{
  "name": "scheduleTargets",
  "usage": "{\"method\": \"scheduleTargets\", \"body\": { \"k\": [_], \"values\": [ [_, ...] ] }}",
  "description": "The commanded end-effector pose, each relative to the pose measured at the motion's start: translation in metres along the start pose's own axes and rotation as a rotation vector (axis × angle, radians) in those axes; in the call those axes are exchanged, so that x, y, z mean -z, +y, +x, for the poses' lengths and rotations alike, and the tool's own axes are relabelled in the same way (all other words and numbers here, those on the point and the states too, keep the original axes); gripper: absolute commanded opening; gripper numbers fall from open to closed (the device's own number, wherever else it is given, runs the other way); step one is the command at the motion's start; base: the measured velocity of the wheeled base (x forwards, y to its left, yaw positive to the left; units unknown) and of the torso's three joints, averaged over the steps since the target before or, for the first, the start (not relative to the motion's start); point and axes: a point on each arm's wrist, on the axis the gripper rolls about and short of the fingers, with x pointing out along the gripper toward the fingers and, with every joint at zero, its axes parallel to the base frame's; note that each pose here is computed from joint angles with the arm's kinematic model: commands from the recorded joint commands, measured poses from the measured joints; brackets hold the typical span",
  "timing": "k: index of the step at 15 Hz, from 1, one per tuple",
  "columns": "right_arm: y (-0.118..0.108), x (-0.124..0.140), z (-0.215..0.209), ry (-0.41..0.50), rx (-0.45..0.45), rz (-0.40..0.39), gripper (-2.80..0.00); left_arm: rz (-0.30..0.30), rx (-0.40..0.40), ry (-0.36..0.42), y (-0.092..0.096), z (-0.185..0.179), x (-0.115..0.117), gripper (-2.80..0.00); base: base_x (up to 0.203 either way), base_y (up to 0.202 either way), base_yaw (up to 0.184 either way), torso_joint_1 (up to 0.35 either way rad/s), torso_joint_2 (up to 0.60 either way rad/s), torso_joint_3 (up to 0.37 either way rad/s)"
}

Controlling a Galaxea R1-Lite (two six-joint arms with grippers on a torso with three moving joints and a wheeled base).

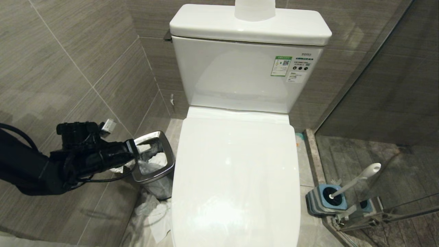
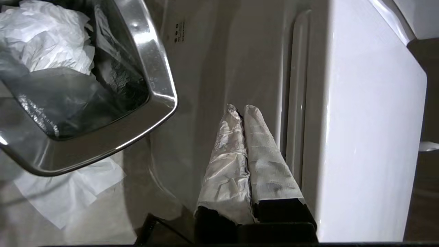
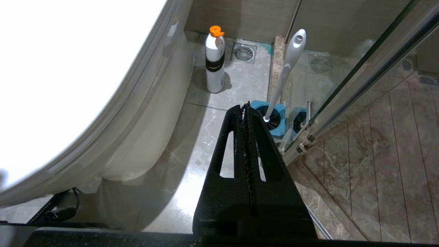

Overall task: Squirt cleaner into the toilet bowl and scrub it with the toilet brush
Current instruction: Use the left hand to lift the toilet lid slightly

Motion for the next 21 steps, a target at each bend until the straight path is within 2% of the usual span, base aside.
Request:
{"method": "scheduleTargets", "body": {
  "k": [1, 3, 5, 8, 12, 16, 18, 19, 21],
  "values": [
    [0.0, 0.0, 0.0, 0.001, -0.001, 0.0, -2.8, -0.011, -0.001, 0.003, -0.001, -0.006, 0.0, -2.8, 0.0, 0.0, 0.0, 0.0, 0.0, 0.0],
    [0.0, 0.0, 0.0, 0.001, -0.001, 0.0, -2.8, -0.026, 0.014, 0.032, -0.005, -0.009, 0.008, -2.8, 0.0, 0.0, 0.0, 0.0, 0.0, 0.0],
    [0.0, 0.0, 0.0, 0.001, -0.001, 0.0, -2.8, -0.078, 0.059, 0.076, -0.007, -0.018, 0.018, -2.8, 0.0, 0.0, 0.0, 0.0, 0.0, 0.0],
    [0.0, 0.0, 0.0, 0.001, -0.001, 0.0, -2.8, -0.135, 0.18, 0.145, -0.005, -0.032, 0.023, -2.8, 0.0, 0.0, 0.0, 0.0, 0.0, 0.0],
    [0.0, 0.0, 0.0, 0.001, -0.001, 0.0, -2.8, -0.2, 0.328, 0.228, 0.011, -0.046, 0.028, -2.8, 0.0, 0.0, 0.0, 0.0, 0.0, 0.0],
    [0.0, 0.0, 0.0, 0.001, 0.0, 0.0, -2.8, -0.304, 0.519, 0.379, 0.024, -0.049, 0.055, -2.8, 0.0, 0.0, 0.0, 0.0, 0.0, 0.0],
    [0.0, 0.0, 0.0, 0.001, -0.001, 0.0, -2.8, -0.307, 0.562, 0.407, 0.028, -0.045, 0.061, -2.8, 0.0, 0.0, 0.0, 0.0, 0.0, 0.0],
    [0.0, 0.0, 0.0, 0.001, -0.001, 0.0, -2.8, -0.289, 0.569, 0.41, 0.029, -0.042, 0.064, -2.8, 0.0, 0.0, 0.0, 0.0, 0.0, 0.0],
    [0.0, 0.0, 0.0, 0.001, -0.002, 0.0, -2.8, -0.295, 0.569, 0.428, 0.035, -0.036, 0.072, -2.8, 0.0, 0.0, 0.0, 0.0, 0.0, 0.0]
  ]
}}
